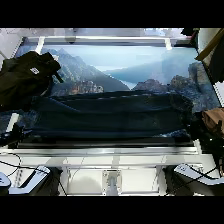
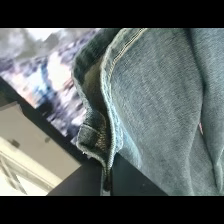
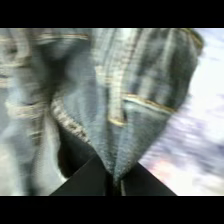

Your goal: Fold the clothes and pants, and hang the long-sleeved shirts on hangers.

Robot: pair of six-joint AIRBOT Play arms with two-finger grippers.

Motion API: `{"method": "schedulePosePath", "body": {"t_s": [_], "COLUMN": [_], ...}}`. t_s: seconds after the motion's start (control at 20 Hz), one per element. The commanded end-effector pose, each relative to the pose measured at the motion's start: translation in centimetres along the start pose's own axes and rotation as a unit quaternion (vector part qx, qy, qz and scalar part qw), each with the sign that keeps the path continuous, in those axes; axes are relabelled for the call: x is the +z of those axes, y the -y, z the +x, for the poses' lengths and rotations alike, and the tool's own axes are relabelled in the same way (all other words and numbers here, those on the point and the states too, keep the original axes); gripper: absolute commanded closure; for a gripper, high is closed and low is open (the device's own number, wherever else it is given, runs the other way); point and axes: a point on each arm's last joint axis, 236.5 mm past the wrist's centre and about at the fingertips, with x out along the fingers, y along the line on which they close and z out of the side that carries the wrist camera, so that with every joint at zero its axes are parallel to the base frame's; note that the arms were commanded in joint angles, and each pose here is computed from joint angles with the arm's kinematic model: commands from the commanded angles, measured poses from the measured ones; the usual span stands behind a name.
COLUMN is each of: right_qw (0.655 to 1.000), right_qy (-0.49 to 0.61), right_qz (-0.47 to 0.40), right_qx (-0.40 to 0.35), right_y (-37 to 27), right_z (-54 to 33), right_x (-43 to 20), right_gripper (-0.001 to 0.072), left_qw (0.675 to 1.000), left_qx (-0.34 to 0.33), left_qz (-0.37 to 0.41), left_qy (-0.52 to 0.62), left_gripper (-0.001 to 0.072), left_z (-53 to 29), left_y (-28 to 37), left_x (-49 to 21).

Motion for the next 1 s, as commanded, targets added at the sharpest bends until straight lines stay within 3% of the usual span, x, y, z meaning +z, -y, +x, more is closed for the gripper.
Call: {"method": "schedulePosePath", "body": {"t_s": [0.0,0.1,0.4,0.55,0.7,0.95], "right_qw": [0.997,0.994,0.985,0.981,0.981,0.981], "right_qy": [0.010,0.008,-0.048,0.000,0.008,0.055], "right_qz": [-0.046,-0.084,-0.166,-0.194,-0.172,-0.160], "right_qx": [0.065,0.073,-0.004,-0.028,-0.087,-0.098], "right_y": [-5.4,-7.7,-8.0,-9.6,-8.0,-7.4], "right_z": [-2.2,-5.0,-12.2,-14.0,-15.1,-13.9], "right_x": [1.7,1.8,-4.1,-4.2,-3.2,1.6], "right_gripper": [0.0660,0.0660,0.0660,0.0660,0.0662,0.0662], "left_qw": [0.999,0.997,0.990,0.987,0.984,0.966], "left_qx": [0.001,-0.001,0.004,0.060,0.084,0.102], "left_qz": [0.026,0.052,0.104,0.116,0.116,0.175], "left_qy": [0.029,0.049,0.090,0.097,0.106,0.158], "left_gripper": [0.0688,0.0688,0.0688,0.0689,0.0691,0.0692], "left_z": [-2.1,-4.2,-8.6,-10.0,-10.4,-5.8], "left_y": [1.3,2.9,6.1,4.6,4.3,8.2], "left_x": [2.7,4.6,5.5,4.7,5.1,10.8]}}
